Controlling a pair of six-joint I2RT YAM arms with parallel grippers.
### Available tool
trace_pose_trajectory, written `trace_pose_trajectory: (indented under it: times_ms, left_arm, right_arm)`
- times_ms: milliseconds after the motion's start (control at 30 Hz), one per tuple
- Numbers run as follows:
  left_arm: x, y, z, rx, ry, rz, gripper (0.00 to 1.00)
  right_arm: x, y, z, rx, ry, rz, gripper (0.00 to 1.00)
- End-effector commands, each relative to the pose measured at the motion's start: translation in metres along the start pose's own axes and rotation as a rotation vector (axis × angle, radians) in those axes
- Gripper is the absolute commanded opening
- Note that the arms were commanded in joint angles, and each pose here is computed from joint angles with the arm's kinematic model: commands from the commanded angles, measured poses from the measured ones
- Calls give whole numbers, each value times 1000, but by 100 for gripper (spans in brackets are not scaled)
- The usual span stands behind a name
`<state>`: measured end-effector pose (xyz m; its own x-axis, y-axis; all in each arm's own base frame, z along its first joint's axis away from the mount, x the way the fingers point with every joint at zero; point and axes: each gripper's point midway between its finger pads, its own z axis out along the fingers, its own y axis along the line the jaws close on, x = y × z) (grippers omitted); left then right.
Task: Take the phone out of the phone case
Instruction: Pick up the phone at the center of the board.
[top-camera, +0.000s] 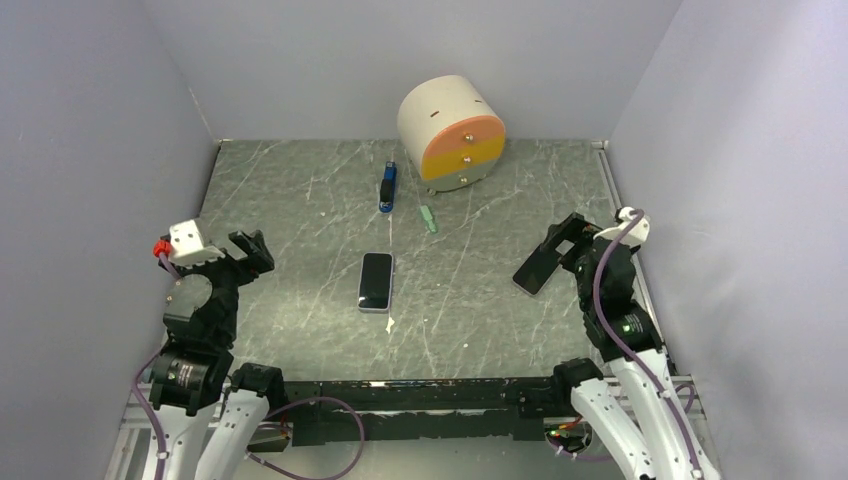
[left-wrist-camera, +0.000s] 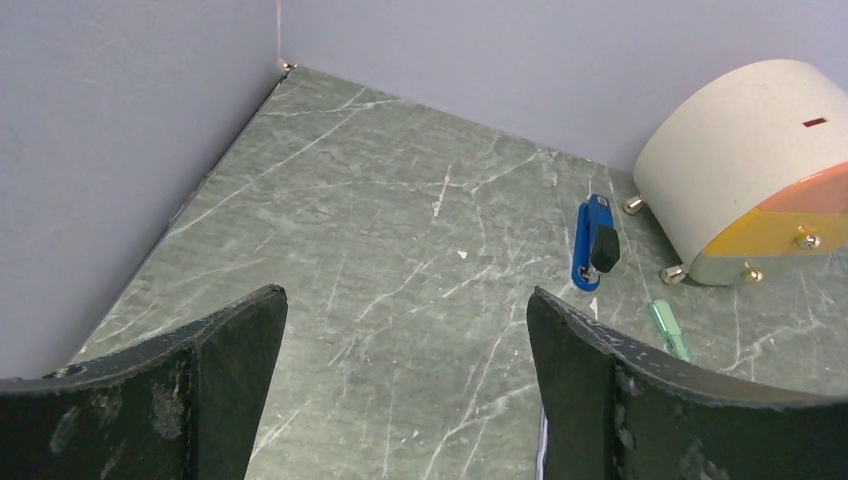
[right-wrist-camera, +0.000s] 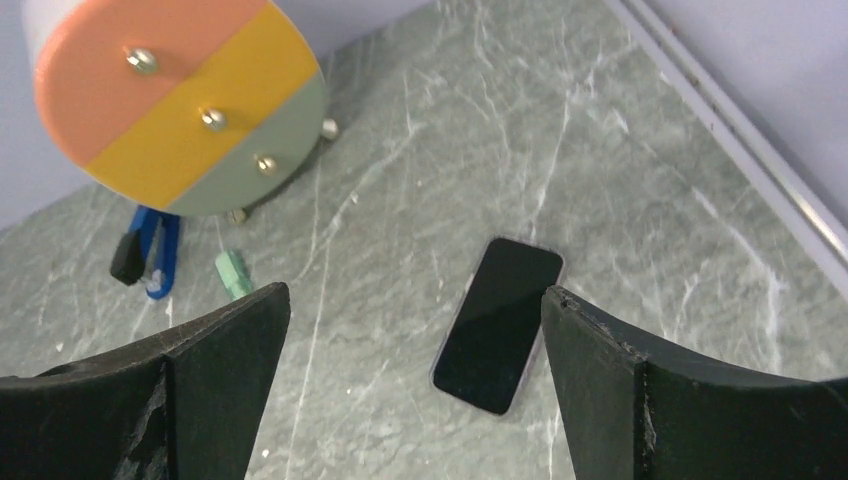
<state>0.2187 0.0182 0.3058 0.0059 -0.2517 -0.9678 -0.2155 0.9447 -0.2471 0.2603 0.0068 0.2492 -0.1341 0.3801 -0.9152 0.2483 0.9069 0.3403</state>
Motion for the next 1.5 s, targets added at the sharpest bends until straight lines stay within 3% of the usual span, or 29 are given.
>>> trace_pose_trajectory:
  times_ms: [0,200,500,967,1267,1467]
  left_arm:
    - [-5,1,-2,6,-20,18,94]
    - [-8,-10,-4,74,-38,47,94]
    - [-13,-8,-11,73,-62,39,94]
    - [-10,-12,-9,94,-61,61,94]
    - [-8,-15,-7,115,-54,73,94]
    - [-7,-18,-7,132,-54,82,94]
  right_arm:
    - [11,1,3,54,104,48,99]
    - [48,23,19,-8,312,-5,99]
    - [103,-13,52,290,527,73,99]
    - [143,-28,105,431,661,91,99]
    - [174,-72,115,571,751,71,99]
    - [183,-73,125,542,773,65,99]
